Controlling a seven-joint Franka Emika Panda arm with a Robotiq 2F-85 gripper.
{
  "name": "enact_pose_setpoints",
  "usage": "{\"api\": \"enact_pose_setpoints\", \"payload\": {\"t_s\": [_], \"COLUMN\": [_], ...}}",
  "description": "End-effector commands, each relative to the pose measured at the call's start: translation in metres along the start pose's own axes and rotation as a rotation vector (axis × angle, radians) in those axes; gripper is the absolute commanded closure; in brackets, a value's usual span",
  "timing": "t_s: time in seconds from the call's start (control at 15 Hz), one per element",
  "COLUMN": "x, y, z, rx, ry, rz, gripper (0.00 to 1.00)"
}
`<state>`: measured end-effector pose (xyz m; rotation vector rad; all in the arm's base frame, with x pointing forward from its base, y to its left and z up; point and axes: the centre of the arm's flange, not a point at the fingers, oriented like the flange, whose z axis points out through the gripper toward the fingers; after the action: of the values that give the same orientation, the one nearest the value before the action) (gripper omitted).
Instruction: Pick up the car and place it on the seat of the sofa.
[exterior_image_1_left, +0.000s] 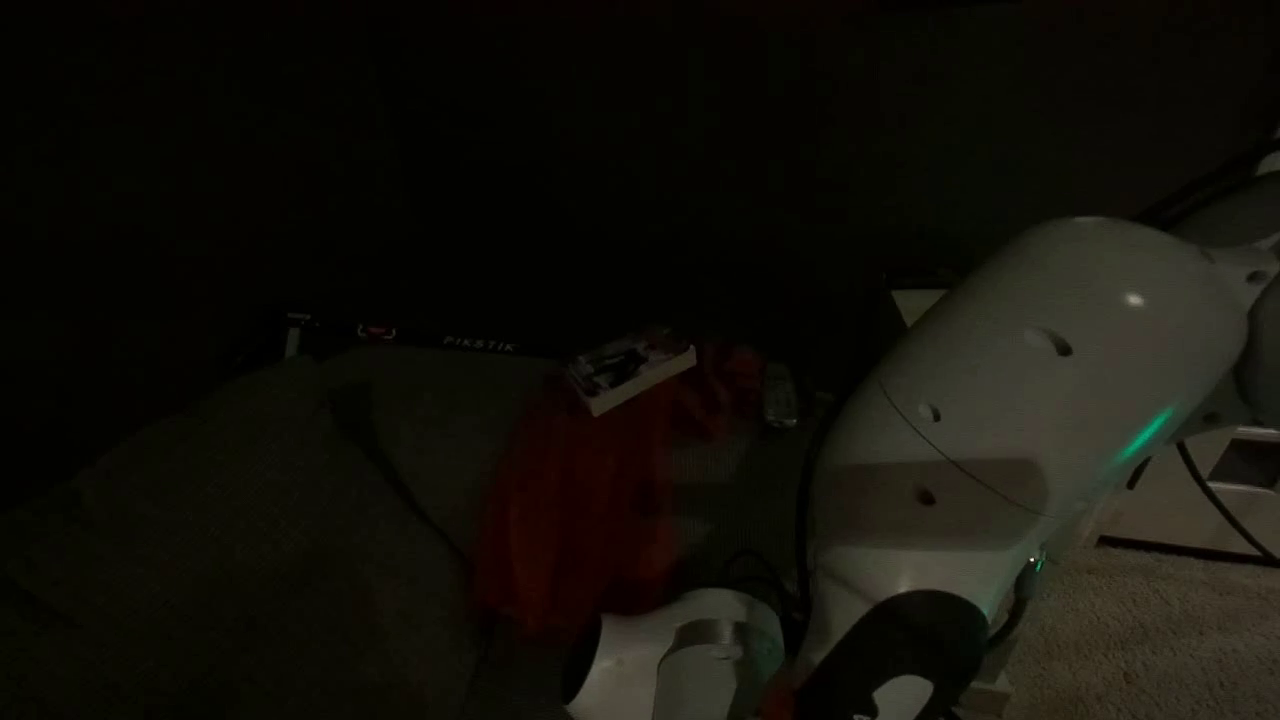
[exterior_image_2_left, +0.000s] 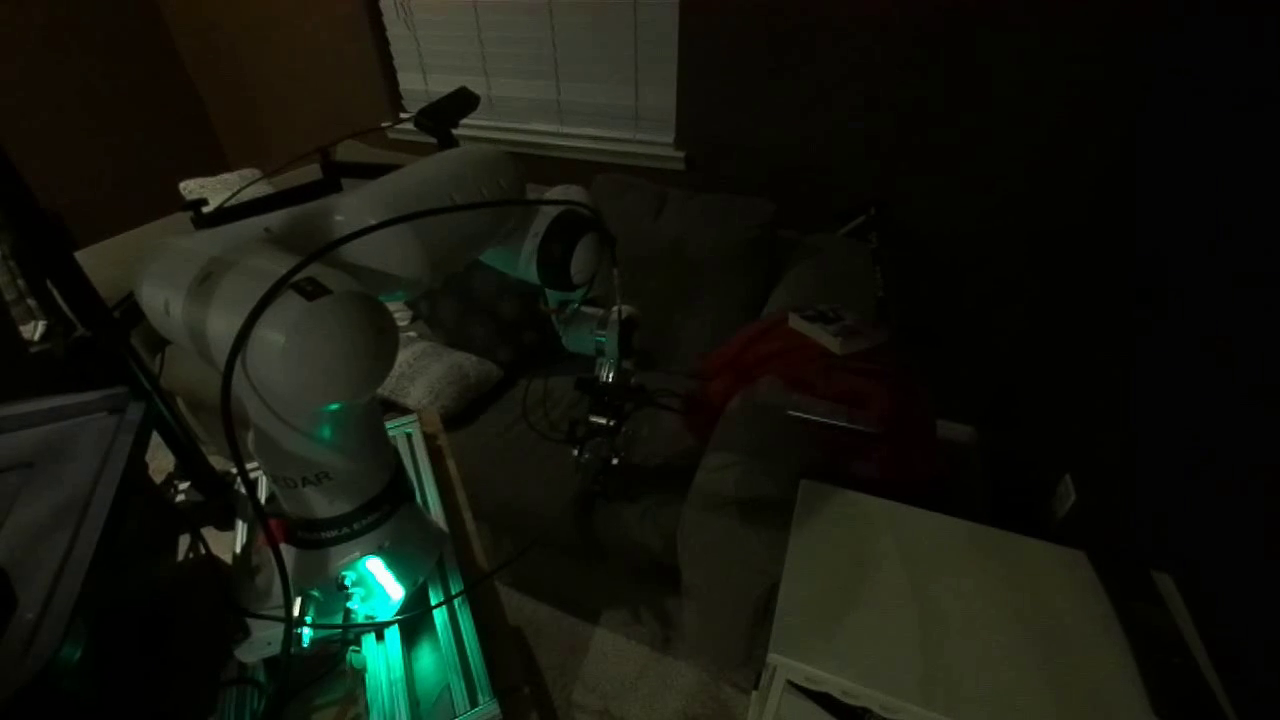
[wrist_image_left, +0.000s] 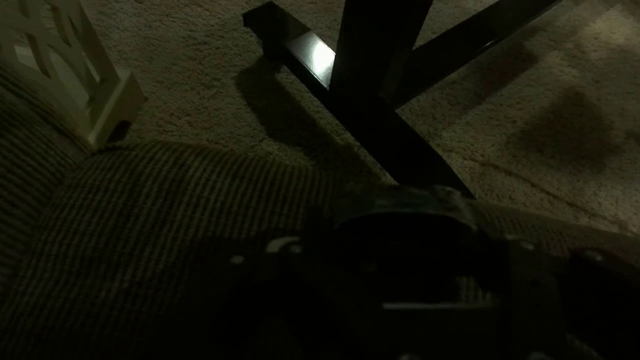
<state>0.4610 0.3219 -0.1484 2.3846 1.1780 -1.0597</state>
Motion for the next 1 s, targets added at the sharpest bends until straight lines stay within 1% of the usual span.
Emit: {"api": "enact_pose_setpoints", "payload": {"t_s": [0.0,0.2,0.4,0.6,0.73,0.8,0.87,0.93], "x": [0.052,0.070,0.070,0.072,0.070,0.066,0.020,0.019], "y": [-0.002,-0.016,-0.023,-0.024,-0.018,-0.012,-0.027,-0.025], "z": [-0.015,-0.013,-0.008,-0.014,-0.011,-0.012,-0.014,-0.014], "rx": [-0.060,-0.052,-0.024,-0.034,-0.002,0.035,-0.021,-0.017], "ry": [0.004,0.031,0.041,0.053,0.052,0.047,0.048,0.048], "rz": [-0.015,-0.039,-0.049,-0.046,-0.025,-0.003,-0.027,-0.023], "gripper": [0.58,0.58,0.58,0.58,0.58,0.58,0.58,0.33]}}
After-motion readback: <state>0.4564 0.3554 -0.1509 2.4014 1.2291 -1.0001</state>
